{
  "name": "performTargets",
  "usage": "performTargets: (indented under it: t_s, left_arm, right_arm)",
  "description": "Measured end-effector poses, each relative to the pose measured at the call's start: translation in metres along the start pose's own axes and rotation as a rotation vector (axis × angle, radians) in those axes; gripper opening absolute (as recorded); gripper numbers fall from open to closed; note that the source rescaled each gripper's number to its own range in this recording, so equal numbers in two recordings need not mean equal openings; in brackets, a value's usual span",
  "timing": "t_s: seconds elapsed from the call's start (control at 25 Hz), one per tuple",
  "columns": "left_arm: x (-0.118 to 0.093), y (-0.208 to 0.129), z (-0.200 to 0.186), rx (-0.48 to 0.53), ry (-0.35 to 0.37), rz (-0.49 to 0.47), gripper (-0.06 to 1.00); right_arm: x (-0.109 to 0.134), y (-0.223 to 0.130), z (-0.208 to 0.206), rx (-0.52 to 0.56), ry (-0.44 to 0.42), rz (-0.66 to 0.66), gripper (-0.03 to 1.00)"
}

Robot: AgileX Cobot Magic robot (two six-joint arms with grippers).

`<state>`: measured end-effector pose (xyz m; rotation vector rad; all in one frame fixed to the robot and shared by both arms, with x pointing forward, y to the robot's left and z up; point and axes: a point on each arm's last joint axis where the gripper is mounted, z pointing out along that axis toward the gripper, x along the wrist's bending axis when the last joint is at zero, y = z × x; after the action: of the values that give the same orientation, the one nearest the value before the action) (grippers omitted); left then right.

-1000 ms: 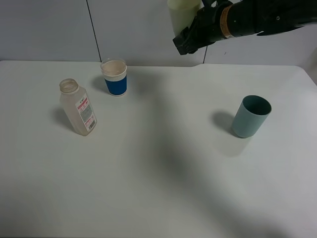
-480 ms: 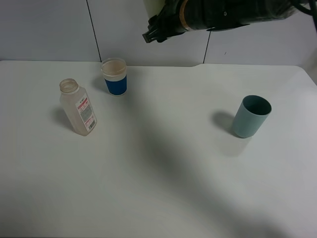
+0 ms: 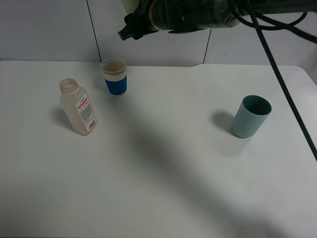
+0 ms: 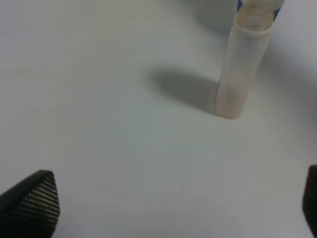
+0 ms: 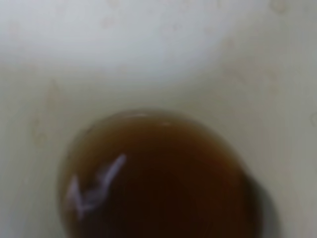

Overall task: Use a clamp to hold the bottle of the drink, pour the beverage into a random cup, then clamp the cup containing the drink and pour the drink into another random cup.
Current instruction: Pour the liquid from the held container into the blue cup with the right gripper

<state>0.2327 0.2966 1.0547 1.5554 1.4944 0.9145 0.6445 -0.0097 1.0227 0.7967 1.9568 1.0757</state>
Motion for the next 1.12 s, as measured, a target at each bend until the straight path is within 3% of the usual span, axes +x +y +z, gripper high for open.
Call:
performTargets:
  t_s: [0.24, 0.52, 0.84, 1.12]
  left_arm:
    - [0.000, 0.000, 0.000, 0.000, 0.000, 0.000, 1.00]
    - [0.000, 0.000, 0.000, 0.000, 0.000, 0.000, 1.00]
    - [0.000, 0.000, 0.000, 0.000, 0.001, 0.001, 1.00]
    - [0.000, 0.000, 0.000, 0.000, 0.001, 0.001, 1.00]
  right_arm:
    - [0.006, -0.010, 0.016, 0.064, -0.104, -0.141, 0.03]
    - [0.009, -0.024, 0.029, 0.128, -0.173, -0.198, 0.03]
    - [0.033, -0.021, 0.048, 0.114, -0.178, -0.297, 0.03]
    - [0.039, -0.027, 0.057, 0.131, -0.194, -0.337, 0.03]
